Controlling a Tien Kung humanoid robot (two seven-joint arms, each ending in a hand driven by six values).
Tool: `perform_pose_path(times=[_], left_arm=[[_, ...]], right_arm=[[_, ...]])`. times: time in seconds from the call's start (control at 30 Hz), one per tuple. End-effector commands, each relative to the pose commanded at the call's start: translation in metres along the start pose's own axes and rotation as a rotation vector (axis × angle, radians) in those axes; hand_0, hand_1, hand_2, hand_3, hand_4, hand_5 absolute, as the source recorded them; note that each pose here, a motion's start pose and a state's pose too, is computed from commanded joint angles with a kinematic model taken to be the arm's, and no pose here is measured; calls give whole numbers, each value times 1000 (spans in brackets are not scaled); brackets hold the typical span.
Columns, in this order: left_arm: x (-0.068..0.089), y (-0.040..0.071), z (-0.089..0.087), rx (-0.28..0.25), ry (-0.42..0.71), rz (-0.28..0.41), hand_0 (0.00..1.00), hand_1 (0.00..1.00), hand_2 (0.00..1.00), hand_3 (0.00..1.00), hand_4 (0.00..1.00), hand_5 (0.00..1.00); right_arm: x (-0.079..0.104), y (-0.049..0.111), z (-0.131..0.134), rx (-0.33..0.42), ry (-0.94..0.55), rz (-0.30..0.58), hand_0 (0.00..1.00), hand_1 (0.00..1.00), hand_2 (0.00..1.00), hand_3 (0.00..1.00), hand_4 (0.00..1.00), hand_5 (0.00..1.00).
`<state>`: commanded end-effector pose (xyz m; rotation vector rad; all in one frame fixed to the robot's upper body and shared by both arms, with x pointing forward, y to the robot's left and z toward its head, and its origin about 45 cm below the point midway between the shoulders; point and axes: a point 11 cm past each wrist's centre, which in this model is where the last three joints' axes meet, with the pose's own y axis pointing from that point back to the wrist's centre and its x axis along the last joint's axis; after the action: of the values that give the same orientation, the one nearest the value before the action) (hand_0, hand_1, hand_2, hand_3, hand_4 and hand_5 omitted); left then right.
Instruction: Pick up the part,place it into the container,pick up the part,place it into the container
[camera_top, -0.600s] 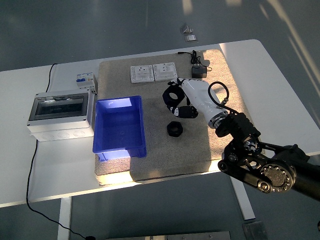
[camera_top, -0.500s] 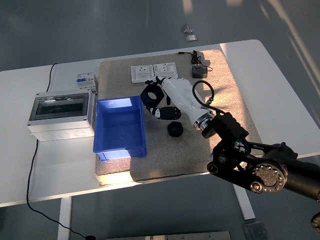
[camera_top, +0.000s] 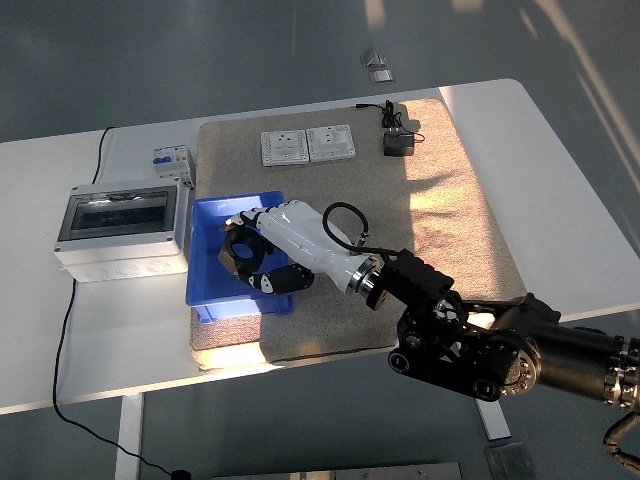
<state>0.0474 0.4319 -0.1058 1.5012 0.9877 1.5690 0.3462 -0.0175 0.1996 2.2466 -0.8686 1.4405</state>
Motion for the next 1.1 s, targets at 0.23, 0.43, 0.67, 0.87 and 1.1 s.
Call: perform_pose_path(times=[0.23,0.43,0.67,0.87,1.1], left_arm=[[1,0,0,-6,4,6,699,693,705,700,721,733],[1,0,0,-9,1,8,699,692,704,693,722,731],[2,0,-1,-7,-2,11,697,689,701,692,723,730],[2,0,-2,-3,-6,12,696,688,701,686,722,721],[2,0,-2,-4,-2,17,697,688,699,682,719,717]], right_arm=[[-8,0,9,-60,41,-53,764,848,827,725,501,109],[-17,2,14,-102,67,-119,934,996,933,866,596,178],[-14,4,14,-115,67,-126,998,998,955,892,662,230],[-15,4,10,-118,101,-164,998,998,962,885,704,259],[-15,4,11,-129,108,-181,998,998,947,844,723,267]])
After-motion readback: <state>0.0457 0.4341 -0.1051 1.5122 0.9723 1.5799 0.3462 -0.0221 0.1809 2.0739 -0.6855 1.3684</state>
